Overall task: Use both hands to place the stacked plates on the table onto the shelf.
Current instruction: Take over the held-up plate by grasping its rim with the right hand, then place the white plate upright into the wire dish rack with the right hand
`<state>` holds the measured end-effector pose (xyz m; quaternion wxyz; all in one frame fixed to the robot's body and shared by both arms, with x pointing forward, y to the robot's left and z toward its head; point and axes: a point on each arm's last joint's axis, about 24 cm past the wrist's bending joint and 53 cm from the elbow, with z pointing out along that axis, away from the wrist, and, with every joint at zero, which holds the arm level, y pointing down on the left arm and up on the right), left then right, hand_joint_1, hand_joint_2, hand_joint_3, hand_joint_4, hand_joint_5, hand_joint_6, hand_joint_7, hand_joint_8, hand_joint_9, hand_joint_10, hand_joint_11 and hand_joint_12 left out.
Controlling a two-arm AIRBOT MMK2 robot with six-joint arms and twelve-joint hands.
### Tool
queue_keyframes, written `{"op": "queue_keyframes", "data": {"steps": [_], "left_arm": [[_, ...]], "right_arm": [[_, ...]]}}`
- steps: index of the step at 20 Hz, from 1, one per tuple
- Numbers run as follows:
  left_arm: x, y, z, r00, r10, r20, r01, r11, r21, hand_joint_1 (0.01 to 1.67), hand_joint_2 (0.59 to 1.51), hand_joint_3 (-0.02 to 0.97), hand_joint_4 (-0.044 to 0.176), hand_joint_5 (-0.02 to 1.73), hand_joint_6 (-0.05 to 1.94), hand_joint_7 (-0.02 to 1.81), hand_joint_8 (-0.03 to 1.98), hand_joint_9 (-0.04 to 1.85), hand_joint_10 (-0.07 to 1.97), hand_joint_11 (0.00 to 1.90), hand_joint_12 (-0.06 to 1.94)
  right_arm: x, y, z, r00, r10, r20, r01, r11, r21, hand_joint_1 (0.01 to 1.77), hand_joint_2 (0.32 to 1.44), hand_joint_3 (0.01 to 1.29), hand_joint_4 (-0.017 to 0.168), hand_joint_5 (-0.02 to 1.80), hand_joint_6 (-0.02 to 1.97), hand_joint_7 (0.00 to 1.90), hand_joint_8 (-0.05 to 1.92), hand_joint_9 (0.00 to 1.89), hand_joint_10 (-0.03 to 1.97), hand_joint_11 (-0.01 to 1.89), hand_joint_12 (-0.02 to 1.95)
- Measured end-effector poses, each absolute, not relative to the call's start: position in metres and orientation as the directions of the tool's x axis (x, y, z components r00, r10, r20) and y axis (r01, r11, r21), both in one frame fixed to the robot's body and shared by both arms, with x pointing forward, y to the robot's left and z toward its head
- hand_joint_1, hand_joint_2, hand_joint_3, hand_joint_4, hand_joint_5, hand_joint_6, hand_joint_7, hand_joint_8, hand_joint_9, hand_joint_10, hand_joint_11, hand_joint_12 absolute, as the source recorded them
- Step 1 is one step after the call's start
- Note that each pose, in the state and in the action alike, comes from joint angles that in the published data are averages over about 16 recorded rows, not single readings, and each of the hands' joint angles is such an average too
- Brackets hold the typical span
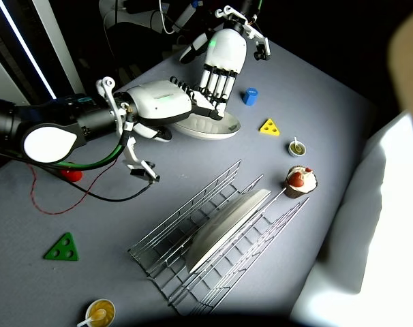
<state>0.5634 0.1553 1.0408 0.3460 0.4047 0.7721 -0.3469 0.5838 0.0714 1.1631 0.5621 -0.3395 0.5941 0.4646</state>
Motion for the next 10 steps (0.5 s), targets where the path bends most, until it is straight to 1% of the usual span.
{"op": "queue_keyframes", "data": {"steps": [6, 8, 10], "left_arm": [[0.565, 0.155, 1.044, -0.436, 0.371, -0.82, 0.861, 0.435, -0.261, 0.1, 0.864, 0.001, -0.011, 0.0, -0.03, 0.06, 0.0, 0.08, 0.01, 0.1, 0.0], [0.568, 0.156, 1.05, -0.435, 0.359, -0.826, 0.86, 0.438, -0.262, 0.1, 0.863, 0.001, -0.009, 0.0, -0.02, 0.07, 0.0, 0.08, 0.01, 0.11, 0.0], [0.571, 0.157, 1.058, -0.432, 0.338, -0.836, 0.857, 0.443, -0.264, 0.09, 0.863, 0.001, -0.007, 0.01, -0.02, 0.07, 0.0, 0.08, 0.01, 0.11, 0.0]], "right_arm": [[0.58, 0.078, 1.165, -0.14, 0.134, -0.981, -0.93, 0.322, 0.177, 1.33, 0.95, 0.01, 0.004, 0.78, 0.36, 0.85, 0.07, 0.79, 0.29, 0.75, 0.56], [0.579, 0.078, 1.166, -0.142, 0.139, -0.98, -0.931, 0.319, 0.18, 1.35, 0.95, 0.01, 0.002, 0.85, 0.46, 0.94, 0.12, 0.87, 0.39, 0.83, 0.62], [0.578, 0.077, 1.167, -0.145, 0.144, -0.979, -0.93, 0.317, 0.185, 1.37, 0.95, 0.01, 0.001, 0.91, 0.57, 1.02, 0.17, 0.96, 0.47, 0.9, 0.73]]}}
